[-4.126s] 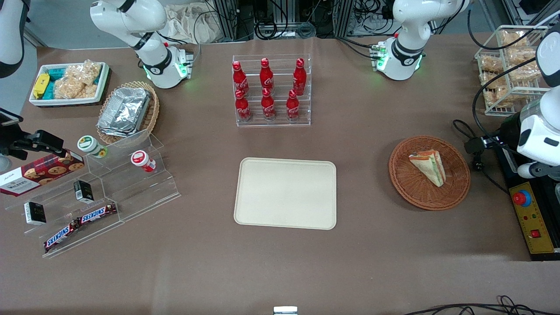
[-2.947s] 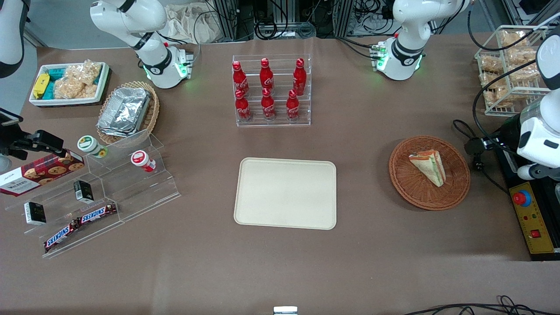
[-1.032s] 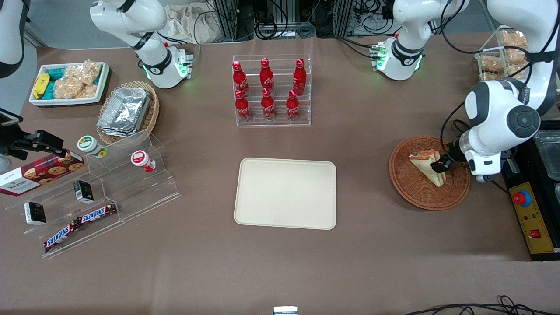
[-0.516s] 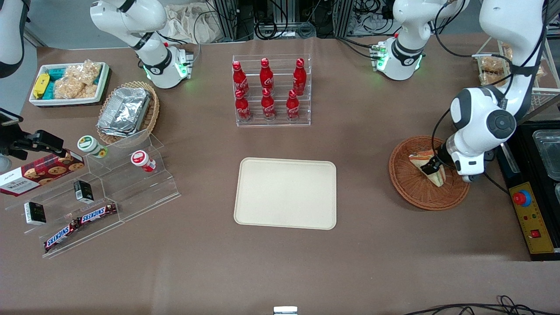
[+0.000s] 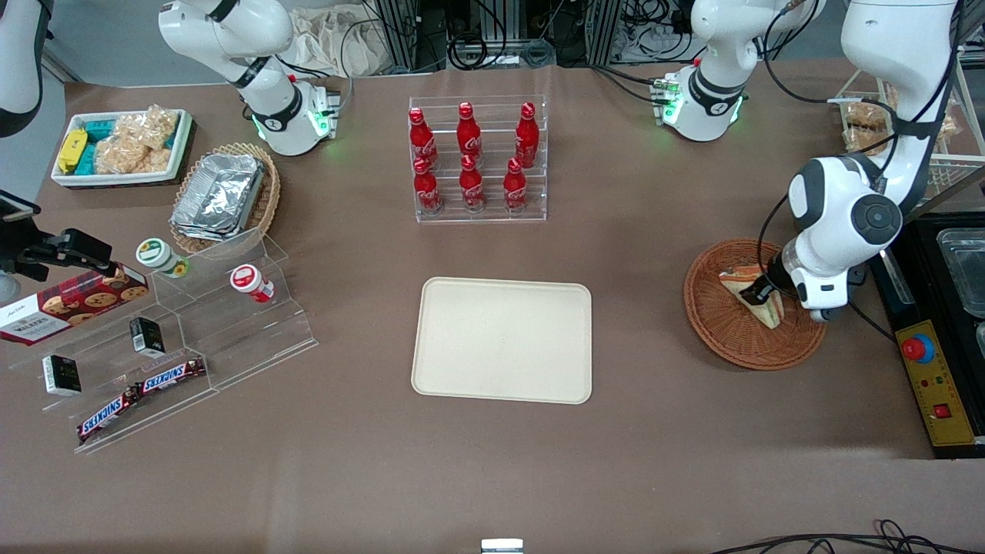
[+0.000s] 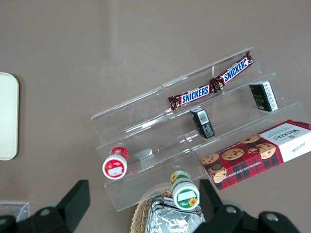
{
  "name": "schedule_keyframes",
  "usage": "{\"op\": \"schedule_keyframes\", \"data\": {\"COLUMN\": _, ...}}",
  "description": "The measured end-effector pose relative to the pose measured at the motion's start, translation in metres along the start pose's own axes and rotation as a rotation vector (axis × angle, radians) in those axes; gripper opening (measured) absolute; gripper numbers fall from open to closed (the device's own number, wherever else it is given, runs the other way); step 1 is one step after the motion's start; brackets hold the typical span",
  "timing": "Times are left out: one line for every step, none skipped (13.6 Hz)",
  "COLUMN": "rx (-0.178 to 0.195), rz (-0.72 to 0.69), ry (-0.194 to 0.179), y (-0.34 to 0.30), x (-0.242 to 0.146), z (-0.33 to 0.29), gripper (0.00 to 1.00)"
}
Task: Place sandwich from basket to tray
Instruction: 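Close the left gripper on the sandwich's upright edge, then lift the sandwich out of the basket with the left gripper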
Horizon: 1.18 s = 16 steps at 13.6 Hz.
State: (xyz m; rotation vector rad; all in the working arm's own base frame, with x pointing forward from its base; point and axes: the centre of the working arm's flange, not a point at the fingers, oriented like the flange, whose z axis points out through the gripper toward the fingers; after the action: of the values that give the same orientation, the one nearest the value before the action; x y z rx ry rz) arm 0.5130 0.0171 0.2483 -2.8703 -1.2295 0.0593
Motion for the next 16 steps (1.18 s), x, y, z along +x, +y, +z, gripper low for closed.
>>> {"op": "schedule_keyframes", "data": {"rx": -0.002, "rz": 0.014, "ry": 0.002, "y": 0.001, "x": 0.000, "z": -0.001, "gripper": 0.44}}
{"op": "schedule_keyframes", "data": {"rx": -0.005, "rz": 0.030, "ry": 0.006, "y": 0.002, "x": 0.002, "z": -0.003, "gripper": 0.39}}
{"op": "schedule_keyframes", "data": {"rx": -0.011, "rz": 0.048, "ry": 0.012, "y": 0.004, "x": 0.004, "z": -0.007, "gripper": 0.36}}
{"op": "schedule_keyframes", "data": {"rx": -0.008, "rz": 0.064, "ry": 0.012, "y": 0.007, "x": 0.008, "z": -0.014, "gripper": 0.33}}
{"op": "schedule_keyframes", "data": {"rx": 0.013, "rz": 0.079, "ry": -0.006, "y": 0.011, "x": 0.012, "z": -0.025, "gripper": 0.32}}
{"op": "schedule_keyframes", "data": {"rx": 0.048, "rz": 0.102, "ry": -0.039, "y": 0.016, "x": 0.018, "z": -0.043, "gripper": 0.31}}
{"op": "schedule_keyframes", "data": {"rx": 0.080, "rz": 0.138, "ry": -0.070, "y": 0.023, "x": 0.026, "z": -0.069, "gripper": 0.31}}
{"op": "schedule_keyframes", "data": {"rx": 0.096, "rz": 0.189, "ry": -0.087, "y": 0.032, "x": 0.034, "z": -0.100, "gripper": 0.27}}
{"op": "schedule_keyframes", "data": {"rx": 0.098, "rz": 0.246, "ry": -0.093, "y": 0.041, "x": 0.041, "z": -0.134, "gripper": 0.22}}
{"op": "schedule_keyframes", "data": {"rx": 0.093, "rz": 0.308, "ry": -0.091, "y": 0.050, "x": 0.046, "z": -0.166, "gripper": 0.19}}
{"op": "schedule_keyframes", "data": {"rx": 0.085, "rz": 0.373, "ry": -0.087, "y": 0.060, "x": 0.047, "z": -0.194, "gripper": 0.19}}
{"op": "schedule_keyframes", "data": {"rx": 0.074, "rz": 0.437, "ry": -0.081, "y": 0.073, "x": 0.043, "z": -0.218, "gripper": 0.19}}
{"op": "schedule_keyframes", "data": {"rx": 0.062, "rz": 0.494, "ry": -0.073, "y": 0.089, "x": 0.034, "z": -0.238, "gripper": 0.19}}
{"op": "schedule_keyframes", "data": {"rx": 0.052, "rz": 0.539, "ry": -0.065, "y": 0.105, "x": 0.024, "z": -0.251, "gripper": 0.19}}
{"op": "schedule_keyframes", "data": {"rx": 0.046, "rz": 0.584, "ry": -0.061, "y": 0.123, "x": 0.009, "z": -0.256, "gripper": 0.19}}
{"op": "schedule_keyframes", "data": {"rx": 0.042, "rz": 0.629, "ry": -0.061, "y": 0.144, "x": -0.010, "z": -0.255, "gripper": 0.19}}
